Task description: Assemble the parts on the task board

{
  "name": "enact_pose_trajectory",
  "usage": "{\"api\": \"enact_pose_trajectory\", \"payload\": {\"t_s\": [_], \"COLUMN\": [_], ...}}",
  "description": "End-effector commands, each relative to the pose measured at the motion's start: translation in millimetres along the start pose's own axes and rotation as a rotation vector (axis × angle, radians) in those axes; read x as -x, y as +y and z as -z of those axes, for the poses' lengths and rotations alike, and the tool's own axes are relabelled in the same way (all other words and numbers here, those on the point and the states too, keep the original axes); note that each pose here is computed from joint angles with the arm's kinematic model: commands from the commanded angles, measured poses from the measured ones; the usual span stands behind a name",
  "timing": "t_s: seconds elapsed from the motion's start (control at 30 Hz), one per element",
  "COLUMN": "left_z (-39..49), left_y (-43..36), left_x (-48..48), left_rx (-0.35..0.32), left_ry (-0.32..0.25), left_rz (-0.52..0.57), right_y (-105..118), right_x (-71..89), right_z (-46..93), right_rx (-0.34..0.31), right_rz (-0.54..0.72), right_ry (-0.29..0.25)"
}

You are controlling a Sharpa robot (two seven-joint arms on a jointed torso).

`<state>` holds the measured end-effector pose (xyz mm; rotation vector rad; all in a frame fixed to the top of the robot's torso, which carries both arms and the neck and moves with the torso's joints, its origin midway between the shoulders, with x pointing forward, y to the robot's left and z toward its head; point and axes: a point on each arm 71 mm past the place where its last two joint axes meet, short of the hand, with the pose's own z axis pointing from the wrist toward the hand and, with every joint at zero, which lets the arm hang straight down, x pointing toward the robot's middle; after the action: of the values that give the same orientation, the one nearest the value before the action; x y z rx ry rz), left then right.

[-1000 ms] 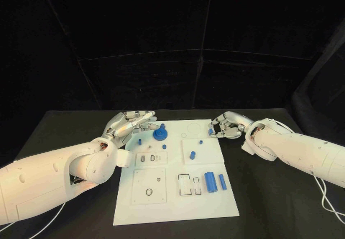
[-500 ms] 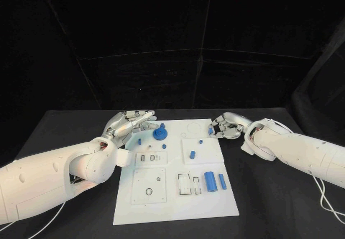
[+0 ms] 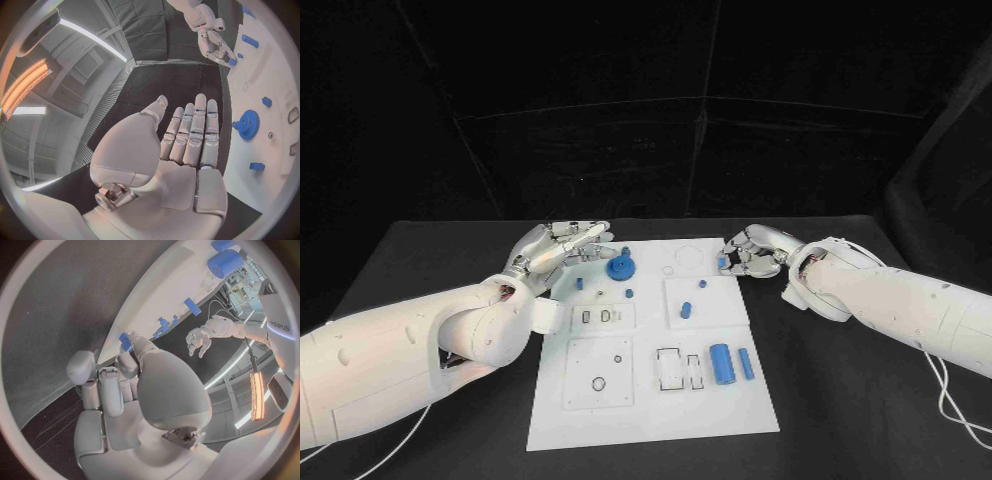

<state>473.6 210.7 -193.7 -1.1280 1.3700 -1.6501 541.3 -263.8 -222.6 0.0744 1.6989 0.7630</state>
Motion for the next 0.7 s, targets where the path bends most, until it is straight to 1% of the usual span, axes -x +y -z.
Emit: {"api": "enact_pose_trajectory", "payload": {"t_s": [0.03, 0.3, 0.43, 0.53, 0.7], "left_z": [-0.3, 0.1, 0.8, 1.5, 2.5], "left_y": [-1.1, -1.3, -1.6, -2.0, -2.4], "left_x": [0.3, 0.3, 1.1, 1.7, 0.3], "left_rx": [-0.006, -0.005, -0.005, -0.005, -0.005], "left_ry": [0.007, 0.007, 0.005, 0.003, 0.006], "left_rz": [0.004, 0.004, 0.004, 0.003, 0.005], "right_y": [2, 1, 6, 21, 52], "right_x": [2.5, 6.6, 7.7, 5.3, -2.0], "right_z": [-1.2, -0.6, 2.0, 6.6, 11.1], "right_rx": [-0.001, -0.014, -0.018, -0.02, -0.012], "right_rz": [0.011, 0.022, 0.004, -0.06, -0.121], "right_ry": [-0.035, -0.091, -0.112, -0.121, -0.11]}}
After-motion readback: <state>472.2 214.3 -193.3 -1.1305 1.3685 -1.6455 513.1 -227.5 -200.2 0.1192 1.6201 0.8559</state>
